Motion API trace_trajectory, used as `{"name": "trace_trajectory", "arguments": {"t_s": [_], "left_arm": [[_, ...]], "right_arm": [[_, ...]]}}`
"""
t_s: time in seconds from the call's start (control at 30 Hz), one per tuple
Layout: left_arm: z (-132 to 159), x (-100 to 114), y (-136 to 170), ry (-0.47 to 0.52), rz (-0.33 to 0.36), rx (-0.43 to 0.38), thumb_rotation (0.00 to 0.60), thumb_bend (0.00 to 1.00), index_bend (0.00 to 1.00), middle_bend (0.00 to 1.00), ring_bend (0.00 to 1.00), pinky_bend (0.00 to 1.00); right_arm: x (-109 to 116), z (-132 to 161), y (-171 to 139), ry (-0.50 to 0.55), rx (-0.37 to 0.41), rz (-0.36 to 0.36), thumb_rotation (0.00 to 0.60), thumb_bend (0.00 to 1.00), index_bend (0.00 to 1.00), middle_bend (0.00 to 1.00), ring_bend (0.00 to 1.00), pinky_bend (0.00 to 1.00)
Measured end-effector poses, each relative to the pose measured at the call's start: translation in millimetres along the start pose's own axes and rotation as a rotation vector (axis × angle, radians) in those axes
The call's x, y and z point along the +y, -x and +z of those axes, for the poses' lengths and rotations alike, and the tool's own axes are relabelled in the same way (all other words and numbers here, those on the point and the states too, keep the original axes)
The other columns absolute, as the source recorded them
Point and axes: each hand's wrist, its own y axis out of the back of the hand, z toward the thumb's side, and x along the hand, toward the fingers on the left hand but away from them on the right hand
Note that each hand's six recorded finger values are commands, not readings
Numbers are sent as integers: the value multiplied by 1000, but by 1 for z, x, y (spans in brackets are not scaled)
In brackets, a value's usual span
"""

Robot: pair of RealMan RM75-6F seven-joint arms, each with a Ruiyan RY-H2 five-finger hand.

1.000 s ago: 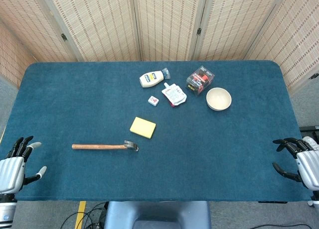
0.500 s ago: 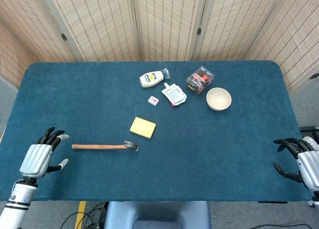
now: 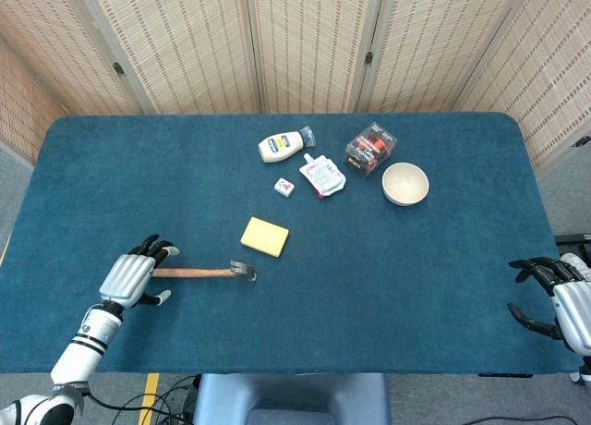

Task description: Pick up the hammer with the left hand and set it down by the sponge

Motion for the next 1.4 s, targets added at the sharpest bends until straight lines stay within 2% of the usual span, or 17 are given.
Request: {"name": "trace_trajectory", "arguments": {"t_s": [0.37,0.47,0.9,1.2,1.4], "left_arm": [[12,-24,-37,-40,-60,36,600,276,219,196,65,253],[16,-30,-43,-43,-70,38,600,276,232,199,120,253],[35,-40,-53,-61,-50,15,600,276,269,231,159,253],[47,-46,-59,-65,-56,-14,600,409,322,295,206,253],[50,-49,-59,-76,-72,-27,600,453,342,314,222,253]], "right_arm": [[0,-3,-2,-1,-13,1,600,172,312,464,269,268],[0,-4,-2,-1,-16,2,600,172,312,464,268,268],[-1,-6,-2,-3,-25,9,600,171,312,464,268,269],[-1,-6,-3,-5,-29,7,600,172,312,464,268,269],[0,-7,-3,-6,-33,8,600,172,312,464,269,269]]}}
